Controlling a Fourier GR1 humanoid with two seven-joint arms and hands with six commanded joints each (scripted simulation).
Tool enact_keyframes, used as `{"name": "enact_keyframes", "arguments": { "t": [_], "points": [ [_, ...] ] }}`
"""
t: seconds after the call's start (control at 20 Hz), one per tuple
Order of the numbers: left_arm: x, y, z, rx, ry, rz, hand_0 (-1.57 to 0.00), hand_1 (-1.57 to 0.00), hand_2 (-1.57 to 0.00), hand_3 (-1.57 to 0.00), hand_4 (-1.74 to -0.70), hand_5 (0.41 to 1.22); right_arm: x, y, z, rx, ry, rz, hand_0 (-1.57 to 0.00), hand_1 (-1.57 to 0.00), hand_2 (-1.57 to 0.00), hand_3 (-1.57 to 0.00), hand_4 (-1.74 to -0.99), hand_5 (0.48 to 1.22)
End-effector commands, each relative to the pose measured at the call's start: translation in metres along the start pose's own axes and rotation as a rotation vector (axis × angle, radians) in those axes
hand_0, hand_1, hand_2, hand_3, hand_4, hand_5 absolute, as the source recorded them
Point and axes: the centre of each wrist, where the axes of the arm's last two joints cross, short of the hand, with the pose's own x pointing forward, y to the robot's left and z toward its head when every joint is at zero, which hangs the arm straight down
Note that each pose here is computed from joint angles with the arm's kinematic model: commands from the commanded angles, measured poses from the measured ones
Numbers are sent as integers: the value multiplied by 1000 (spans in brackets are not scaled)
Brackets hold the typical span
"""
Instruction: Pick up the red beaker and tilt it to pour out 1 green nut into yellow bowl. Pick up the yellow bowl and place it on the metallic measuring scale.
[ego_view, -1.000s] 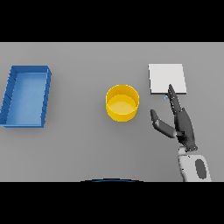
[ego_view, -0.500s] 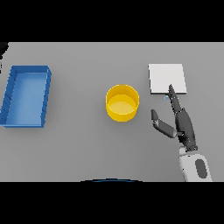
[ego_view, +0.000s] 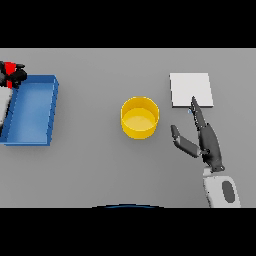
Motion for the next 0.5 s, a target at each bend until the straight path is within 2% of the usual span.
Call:
{"name": "enact_keyframes", "arguments": {
  "t": [0.0, 0.05, 0.1, 0.2, 0.3, 0.45],
  "points": [
    [-1, 0, 1, -28, -22, -13, -1571, -1571, -1571, -1368, -1493, 827, 1, 3, -1, -4, 3, 6, 1, 1, 1, 1, -1165, 675],
    [-5, 1, 2, -64, -63, -64, -1571, -1545, -1489, -1238, -1311, 774, 0, 1, 2, -5, -5, 12, 1, 1, 1, 1, -1163, 671],
    [-6, 3, 4, -94, -101, -95, -1495, -1380, -1311, -1098, -1155, 740, 2, 0, 0, -4, -5, 19, 1, 1, 1, 1, -1159, 669],
    [-16, 10, 16, -189, -127, -105, -1003, -883, -839, -707, -933, 697, 1, -3, 3, -5, -13, 15, 1, 1, 1, 1, -1162, 671],
    [-18, 24, 38, -217, -113, -127, -641, -565, -536, -452, -823, 667, 0, -5, 3, -11, -9, 12, 1, 1, 1, 1, -1151, 677],
    [-21, 19, 65, -222, -134, -209, -328, -289, -274, -231, -750, 647, 1, -2, 2, 6, -24, 5, 1, 1, 1, 1, -1148, 688]
  ]
}}
